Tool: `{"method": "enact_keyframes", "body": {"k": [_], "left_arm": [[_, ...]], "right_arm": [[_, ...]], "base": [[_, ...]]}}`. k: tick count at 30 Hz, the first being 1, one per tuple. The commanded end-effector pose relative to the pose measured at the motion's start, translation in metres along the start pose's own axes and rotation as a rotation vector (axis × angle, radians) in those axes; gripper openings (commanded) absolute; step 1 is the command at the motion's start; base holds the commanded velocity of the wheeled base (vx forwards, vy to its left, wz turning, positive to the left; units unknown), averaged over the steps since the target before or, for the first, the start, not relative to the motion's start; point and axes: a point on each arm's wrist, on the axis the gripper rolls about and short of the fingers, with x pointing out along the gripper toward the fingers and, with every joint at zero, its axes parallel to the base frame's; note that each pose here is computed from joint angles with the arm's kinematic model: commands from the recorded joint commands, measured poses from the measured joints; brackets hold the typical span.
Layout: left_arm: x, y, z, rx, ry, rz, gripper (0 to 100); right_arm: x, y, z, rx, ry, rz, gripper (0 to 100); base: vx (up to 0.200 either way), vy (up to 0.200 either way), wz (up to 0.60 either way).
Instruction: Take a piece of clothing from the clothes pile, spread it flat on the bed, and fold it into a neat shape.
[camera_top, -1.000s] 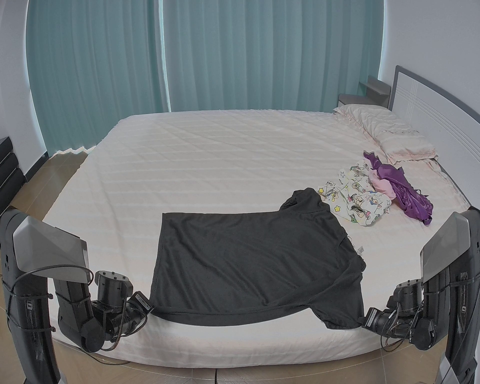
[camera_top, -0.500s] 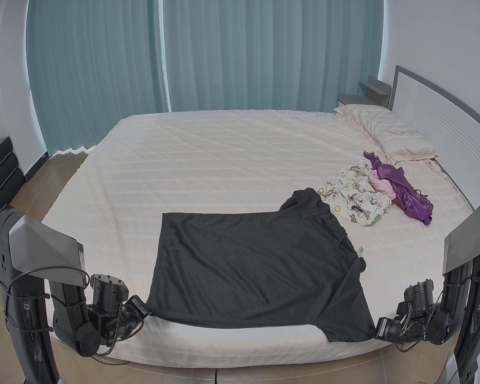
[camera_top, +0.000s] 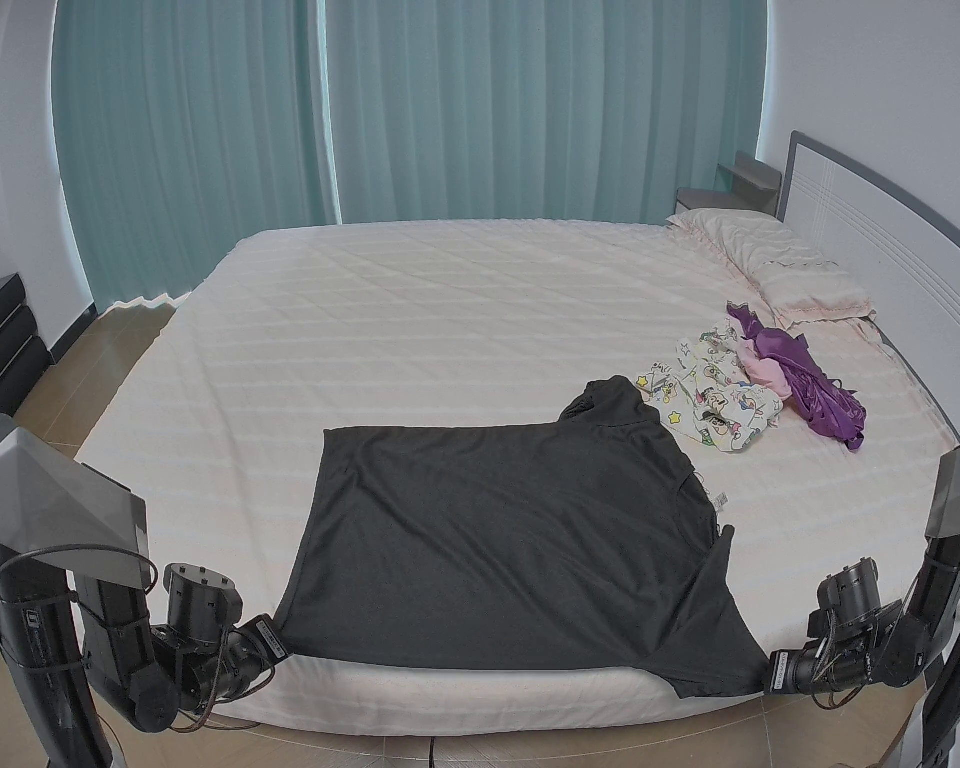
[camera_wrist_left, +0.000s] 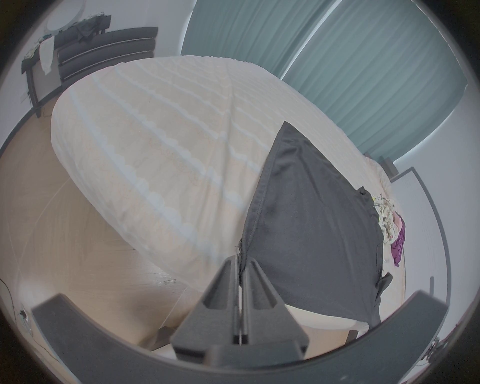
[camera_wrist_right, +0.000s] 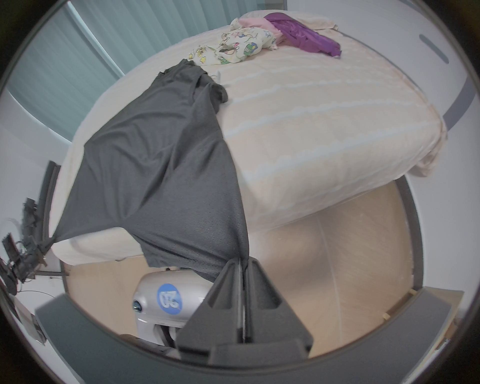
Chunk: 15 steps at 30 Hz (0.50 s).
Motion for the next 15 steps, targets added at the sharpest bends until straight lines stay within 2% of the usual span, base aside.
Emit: {"method": "enact_keyframes", "body": {"k": [1, 5, 10, 15], "left_arm": [[-0.009, 0.004, -0.007, 0.046, 0.021, 0.022, 0], [-0.013, 0.005, -0.014, 0.073, 0.045, 0.025, 0], [-0.014, 0.004, -0.015, 0.095, 0.048, 0.031, 0], [-0.02, 0.004, -0.014, 0.146, 0.025, 0.069, 0]], "right_arm": [[-0.013, 0.001, -0.007, -0.049, 0.0, -0.028, 0], [-0.017, 0.005, -0.016, -0.089, 0.051, -0.038, 0], [-0.022, 0.008, -0.02, -0.12, 0.064, -0.034, 0], [-0.033, 0.005, -0.019, -0.123, 0.007, -0.075, 0]], "base": [[0.0, 0.0, 0.0], [0.0, 0.0, 0.0], [0.0, 0.0, 0.0], [0.0, 0.0, 0.0]]}}
